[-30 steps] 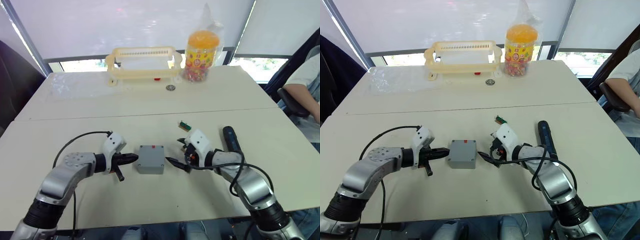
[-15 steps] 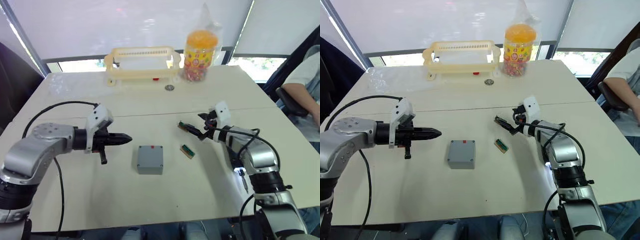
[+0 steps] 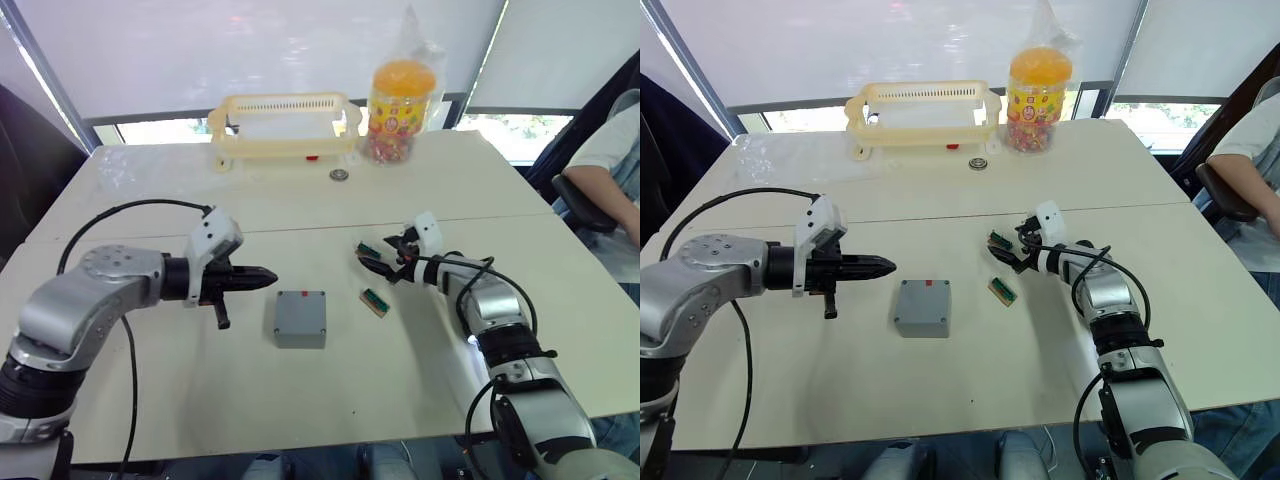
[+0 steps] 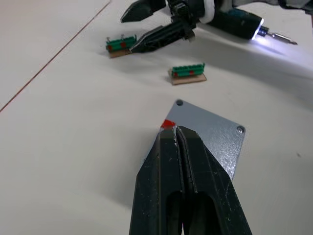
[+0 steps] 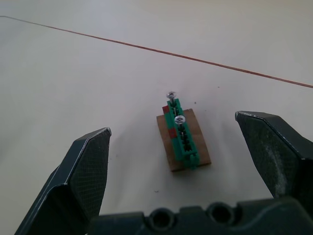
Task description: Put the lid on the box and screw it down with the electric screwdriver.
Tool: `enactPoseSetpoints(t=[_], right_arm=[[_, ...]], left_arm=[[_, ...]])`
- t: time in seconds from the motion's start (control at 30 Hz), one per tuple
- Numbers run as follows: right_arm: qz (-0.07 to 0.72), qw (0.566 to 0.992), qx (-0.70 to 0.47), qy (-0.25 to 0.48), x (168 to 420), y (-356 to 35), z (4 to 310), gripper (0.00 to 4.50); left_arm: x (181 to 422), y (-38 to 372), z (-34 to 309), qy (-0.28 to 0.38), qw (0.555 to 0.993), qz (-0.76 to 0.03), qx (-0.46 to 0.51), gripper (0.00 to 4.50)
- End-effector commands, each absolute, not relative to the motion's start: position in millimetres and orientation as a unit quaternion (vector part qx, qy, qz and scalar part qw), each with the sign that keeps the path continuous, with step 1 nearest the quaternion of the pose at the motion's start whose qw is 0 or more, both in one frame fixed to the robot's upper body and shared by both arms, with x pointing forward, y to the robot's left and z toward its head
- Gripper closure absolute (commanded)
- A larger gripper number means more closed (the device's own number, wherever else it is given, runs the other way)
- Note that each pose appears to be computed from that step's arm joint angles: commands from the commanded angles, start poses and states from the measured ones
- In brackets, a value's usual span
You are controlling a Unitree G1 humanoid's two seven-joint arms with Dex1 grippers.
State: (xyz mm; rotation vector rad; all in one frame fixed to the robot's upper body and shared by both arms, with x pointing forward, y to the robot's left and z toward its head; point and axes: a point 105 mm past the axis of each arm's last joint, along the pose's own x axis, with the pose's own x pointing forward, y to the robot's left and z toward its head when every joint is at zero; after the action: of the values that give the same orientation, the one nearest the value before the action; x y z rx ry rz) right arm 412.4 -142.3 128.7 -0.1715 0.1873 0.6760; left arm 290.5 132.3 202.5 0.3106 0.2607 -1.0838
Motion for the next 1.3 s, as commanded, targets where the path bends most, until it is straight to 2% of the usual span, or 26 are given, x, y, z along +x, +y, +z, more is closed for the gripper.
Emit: enactPoseSetpoints(t=[0.03, 0.17, 0.2, 0.27, 0.4, 0.7, 0.8, 0.83, 0.87, 1.3], right_arm=[[0.335, 0.937, -0.089, 0.052, 419, -135, 150, 0.04], [0.334, 0.937, -0.092, 0.051, 422, -130, 147, 0.04], [0.334, 0.937, -0.092, 0.052, 422, -130, 146, 0.26], [0.332, 0.937, -0.093, 0.053, 424, -130, 145, 0.81], [0.330, 0.937, -0.098, 0.056, 426, -129, 143, 2.84], [0.323, 0.939, -0.102, 0.060, 429, -131, 140, 2.84], [0.322, 0.939, -0.104, 0.061, 430, -131, 138, 3.75], [0.322, 0.939, -0.103, 0.062, 430, -131, 138, 4.26], [0.322, 0.939, -0.103, 0.061, 430, -130, 138, 4.42], [0.323, 0.939, -0.098, 0.059, 429, -131, 141, 4.42]], left_arm=[[293, 133, 210, 0.100, 0.847, -0.501, 0.145, 4.50], [295, 132, 203, 0.103, 0.852, -0.495, 0.136, 4.50], [294, 132, 202, 0.104, 0.852, -0.494, 0.135, 4.50], [294, 133, 199, 0.105, 0.853, -0.493, 0.134, 4.50], [294, 135, 198, 0.106, 0.857, -0.488, 0.131, 4.50], [296, 135, 193, 0.106, 0.860, -0.483, 0.128, 4.50], [296, 134, 192, 0.104, 0.861, -0.482, 0.128, 4.50], [296, 134, 192, 0.104, 0.861, -0.481, 0.128, 4.50], [296, 135, 191, 0.105, 0.861, -0.481, 0.128, 4.50], [298, 135, 189, 0.105, 0.863, -0.479, 0.124, 4.50]])
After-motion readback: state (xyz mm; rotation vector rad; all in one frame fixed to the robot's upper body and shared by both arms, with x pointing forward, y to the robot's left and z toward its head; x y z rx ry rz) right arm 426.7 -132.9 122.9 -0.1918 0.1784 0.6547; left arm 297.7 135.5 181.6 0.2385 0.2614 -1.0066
